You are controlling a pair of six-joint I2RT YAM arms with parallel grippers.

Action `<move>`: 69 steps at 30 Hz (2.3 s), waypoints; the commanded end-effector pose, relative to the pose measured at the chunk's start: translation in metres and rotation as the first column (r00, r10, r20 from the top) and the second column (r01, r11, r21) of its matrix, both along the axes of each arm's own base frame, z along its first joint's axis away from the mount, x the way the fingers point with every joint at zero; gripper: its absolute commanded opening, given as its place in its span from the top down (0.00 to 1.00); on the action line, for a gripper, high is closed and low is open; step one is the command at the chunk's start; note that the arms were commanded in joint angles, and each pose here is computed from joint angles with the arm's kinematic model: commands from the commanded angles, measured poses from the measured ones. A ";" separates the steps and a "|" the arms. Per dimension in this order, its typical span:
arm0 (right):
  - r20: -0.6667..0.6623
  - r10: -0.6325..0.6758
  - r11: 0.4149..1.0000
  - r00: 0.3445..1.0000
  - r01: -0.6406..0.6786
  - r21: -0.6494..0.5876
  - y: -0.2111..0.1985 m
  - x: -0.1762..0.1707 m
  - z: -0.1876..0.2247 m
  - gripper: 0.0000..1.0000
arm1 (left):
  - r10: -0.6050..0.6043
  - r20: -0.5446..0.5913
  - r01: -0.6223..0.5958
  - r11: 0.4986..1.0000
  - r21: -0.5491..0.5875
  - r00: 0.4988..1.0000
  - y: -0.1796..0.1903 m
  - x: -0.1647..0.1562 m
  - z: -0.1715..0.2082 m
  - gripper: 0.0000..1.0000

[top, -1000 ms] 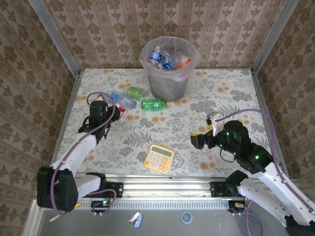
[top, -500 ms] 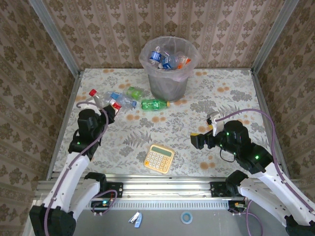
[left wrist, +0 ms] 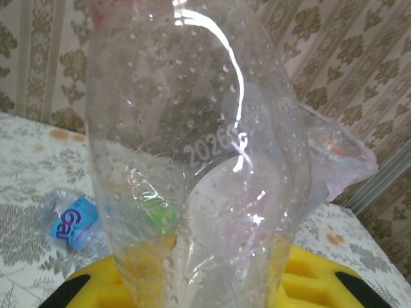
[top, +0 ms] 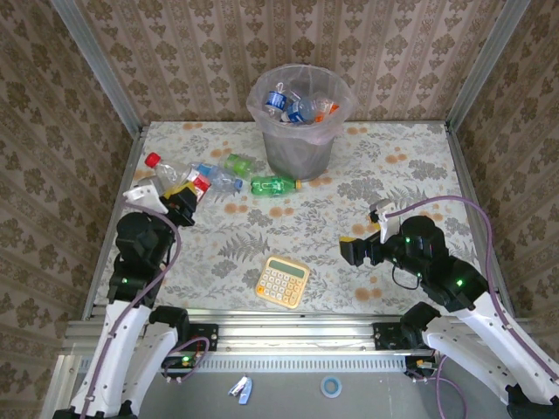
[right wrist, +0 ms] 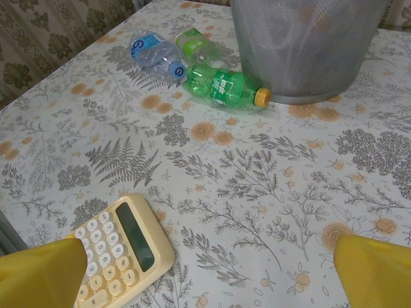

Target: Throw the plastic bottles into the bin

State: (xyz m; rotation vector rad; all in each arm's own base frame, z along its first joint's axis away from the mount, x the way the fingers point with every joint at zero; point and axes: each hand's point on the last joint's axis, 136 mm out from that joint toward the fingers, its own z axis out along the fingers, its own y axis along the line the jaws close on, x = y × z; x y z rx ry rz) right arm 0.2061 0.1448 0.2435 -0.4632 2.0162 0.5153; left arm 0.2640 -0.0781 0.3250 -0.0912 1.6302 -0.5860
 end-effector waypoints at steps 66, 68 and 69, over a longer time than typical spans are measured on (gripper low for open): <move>0.014 0.004 0.999 1.000 -0.004 -0.047 -0.007 -0.005 -0.001 0.00 | -0.250 0.166 0.204 0.945 0.255 0.954 -0.192 0.210 0.140 0.61; 0.013 0.012 0.999 1.000 -0.011 -0.039 -0.006 -0.007 -0.001 0.00 | -0.228 0.001 0.217 0.926 0.309 0.974 -0.205 0.243 0.102 0.33; 0.009 0.014 0.999 1.000 -0.014 -0.036 -0.006 -0.007 -0.001 0.00 | -0.224 -0.070 0.235 0.916 0.327 0.972 -0.212 0.254 0.085 0.23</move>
